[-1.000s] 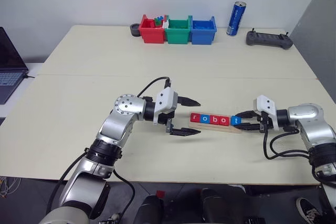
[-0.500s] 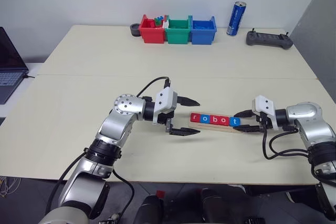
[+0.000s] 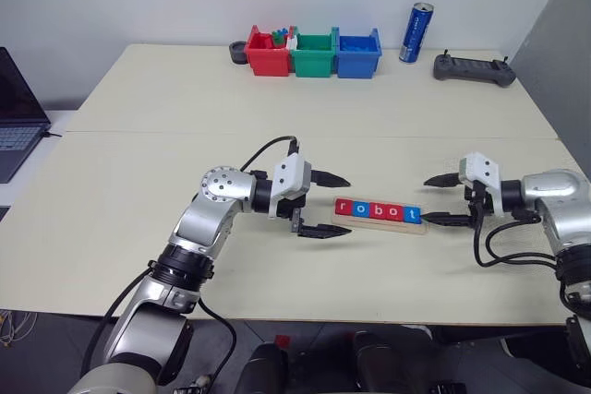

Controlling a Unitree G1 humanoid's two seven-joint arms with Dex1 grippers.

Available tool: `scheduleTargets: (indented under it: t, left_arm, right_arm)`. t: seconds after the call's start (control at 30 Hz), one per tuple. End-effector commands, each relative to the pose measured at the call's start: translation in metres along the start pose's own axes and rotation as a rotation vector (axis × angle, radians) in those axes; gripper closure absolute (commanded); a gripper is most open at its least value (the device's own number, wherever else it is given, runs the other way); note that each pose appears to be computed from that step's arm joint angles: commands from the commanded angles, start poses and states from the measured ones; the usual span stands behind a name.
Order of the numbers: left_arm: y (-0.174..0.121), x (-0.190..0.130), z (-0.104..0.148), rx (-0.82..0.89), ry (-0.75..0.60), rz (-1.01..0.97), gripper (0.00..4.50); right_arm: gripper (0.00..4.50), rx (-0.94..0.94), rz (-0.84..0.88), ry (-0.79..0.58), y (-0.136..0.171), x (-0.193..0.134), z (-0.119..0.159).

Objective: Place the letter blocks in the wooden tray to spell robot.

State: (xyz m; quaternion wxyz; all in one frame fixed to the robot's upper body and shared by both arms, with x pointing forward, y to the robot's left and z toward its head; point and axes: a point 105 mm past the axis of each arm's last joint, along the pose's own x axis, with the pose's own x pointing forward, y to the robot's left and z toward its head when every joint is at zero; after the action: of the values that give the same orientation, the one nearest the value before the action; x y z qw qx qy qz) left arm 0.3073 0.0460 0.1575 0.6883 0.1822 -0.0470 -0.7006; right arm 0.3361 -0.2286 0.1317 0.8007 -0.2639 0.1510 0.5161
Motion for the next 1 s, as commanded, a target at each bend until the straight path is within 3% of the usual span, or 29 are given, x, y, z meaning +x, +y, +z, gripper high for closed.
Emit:
scheduleTargets:
  t: [0.03,0.3,1.0]
  left_arm:
    - [0.004,0.001,0.011,0.051,-0.017,0.001,0.00]
    - [0.005,0.002,0.012,0.060,-0.021,0.001,0.00]
    - [0.006,0.000,0.013,0.066,-0.018,0.018,0.00]
  right_arm:
    - [1.67,-0.035,-0.018,-0.006,0.002,-0.007,0.001]
    - [4.49,-0.046,-0.016,0.021,0.008,-0.001,-0.013]
    - [4.49,-0.056,0.026,0.023,0.015,0.019,-0.013]
